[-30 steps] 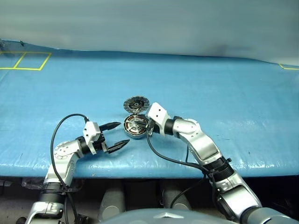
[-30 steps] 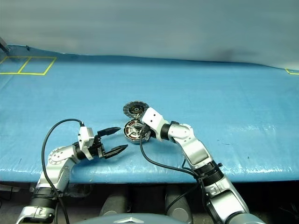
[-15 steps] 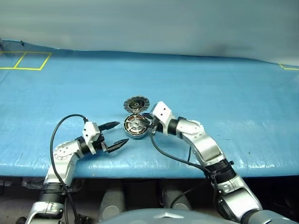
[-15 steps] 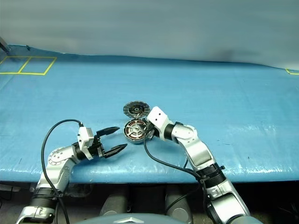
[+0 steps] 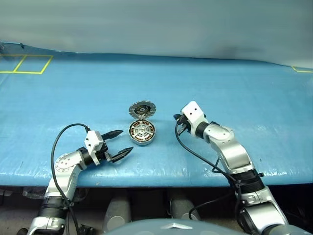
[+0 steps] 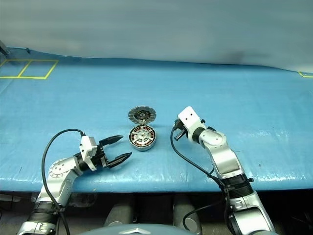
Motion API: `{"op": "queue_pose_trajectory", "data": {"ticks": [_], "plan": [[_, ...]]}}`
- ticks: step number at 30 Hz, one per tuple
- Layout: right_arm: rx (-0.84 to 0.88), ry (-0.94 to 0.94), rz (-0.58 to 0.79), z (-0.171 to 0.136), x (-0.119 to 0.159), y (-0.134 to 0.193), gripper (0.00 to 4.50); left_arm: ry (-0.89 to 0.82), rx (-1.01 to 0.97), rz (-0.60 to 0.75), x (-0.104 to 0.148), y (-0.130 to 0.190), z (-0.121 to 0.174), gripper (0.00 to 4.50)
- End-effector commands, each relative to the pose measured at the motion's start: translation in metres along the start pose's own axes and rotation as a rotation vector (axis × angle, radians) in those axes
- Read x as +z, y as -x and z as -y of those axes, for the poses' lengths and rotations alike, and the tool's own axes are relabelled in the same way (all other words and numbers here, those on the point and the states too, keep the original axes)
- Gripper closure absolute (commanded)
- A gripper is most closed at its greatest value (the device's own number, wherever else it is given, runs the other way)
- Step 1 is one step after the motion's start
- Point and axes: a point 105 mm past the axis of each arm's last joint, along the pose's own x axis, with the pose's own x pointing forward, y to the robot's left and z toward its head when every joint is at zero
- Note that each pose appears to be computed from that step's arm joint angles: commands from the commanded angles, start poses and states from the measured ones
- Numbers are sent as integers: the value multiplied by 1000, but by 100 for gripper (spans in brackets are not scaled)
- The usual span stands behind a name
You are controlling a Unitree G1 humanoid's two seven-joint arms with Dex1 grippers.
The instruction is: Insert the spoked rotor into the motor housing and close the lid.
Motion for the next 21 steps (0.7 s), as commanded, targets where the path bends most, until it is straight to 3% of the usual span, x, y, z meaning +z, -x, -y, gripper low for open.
{"op": "queue_pose_trajectory", "data": {"ticks": [1,5,10,15,21], "plan": [[-61,11,64,16,18,-2,446,-37,0,53,14,-2,-2,0],[-60,55,95,21,31,-14,446,-28,-6,61,15,-4,-2,0],[34,70,226,14,68,-27,446,-18,-30,49,13,-2,1,0],[220,5,339,-11,96,-39,446,-31,-30,40,13,-1,-1,0],[365,12,382,-36,114,-50,446,-24,-32,40,13,1,0,0]]}}
